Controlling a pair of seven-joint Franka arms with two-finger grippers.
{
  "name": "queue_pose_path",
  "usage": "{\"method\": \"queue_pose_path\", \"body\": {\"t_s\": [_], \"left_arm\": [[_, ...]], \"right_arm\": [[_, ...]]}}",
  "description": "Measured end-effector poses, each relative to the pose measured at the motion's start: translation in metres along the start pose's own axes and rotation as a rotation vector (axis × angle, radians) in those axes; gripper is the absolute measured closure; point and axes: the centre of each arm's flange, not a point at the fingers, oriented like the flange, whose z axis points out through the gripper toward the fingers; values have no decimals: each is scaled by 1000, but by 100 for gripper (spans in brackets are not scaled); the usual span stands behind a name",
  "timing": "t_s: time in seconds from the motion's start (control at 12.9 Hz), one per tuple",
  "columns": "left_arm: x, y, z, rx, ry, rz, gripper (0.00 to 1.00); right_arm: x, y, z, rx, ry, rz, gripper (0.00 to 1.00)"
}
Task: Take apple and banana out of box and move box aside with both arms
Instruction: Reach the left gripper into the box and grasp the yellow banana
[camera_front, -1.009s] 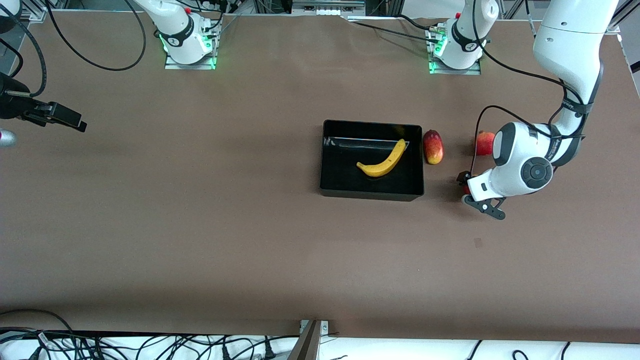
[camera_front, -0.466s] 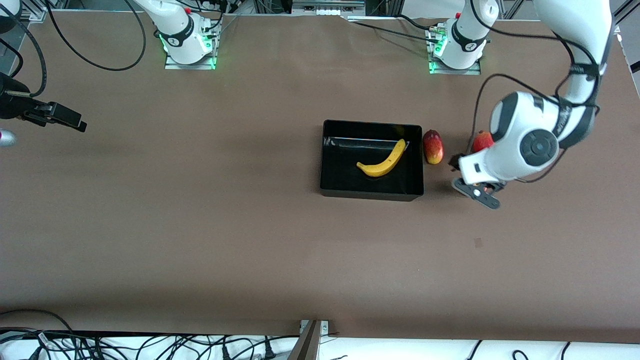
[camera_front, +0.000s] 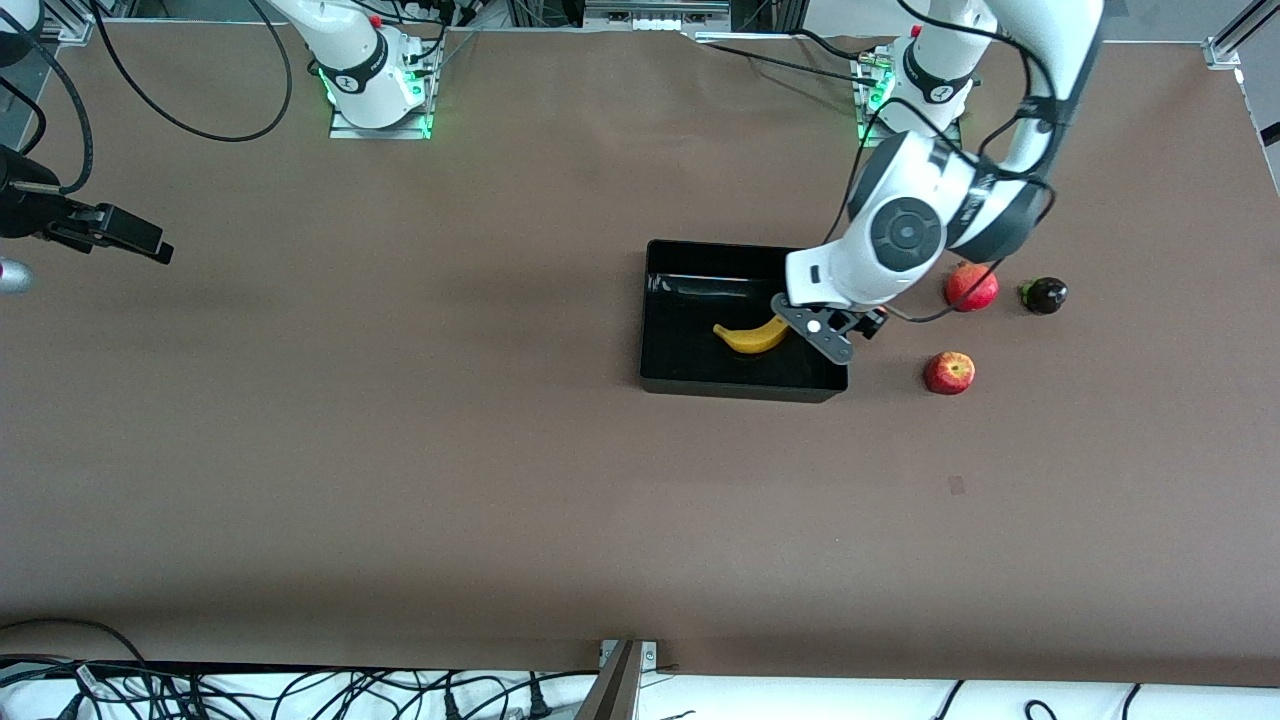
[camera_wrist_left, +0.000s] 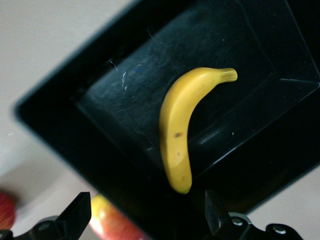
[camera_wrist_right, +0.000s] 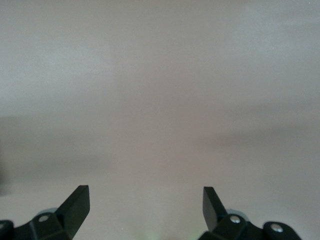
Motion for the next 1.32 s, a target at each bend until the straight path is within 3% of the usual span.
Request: {"method": "queue_pose_path", "body": {"t_s": [0.39,1.09,1.32], "left_arm": [[12,27,86,11,12,42,0],[24,37,136,23,47,55,0],[25,37,135,24,53,58,13]], "right_arm": [[0,0,0,0,0,0,0],[0,0,0,0,0,0,0],[0,0,0,0,0,0,0]]}}
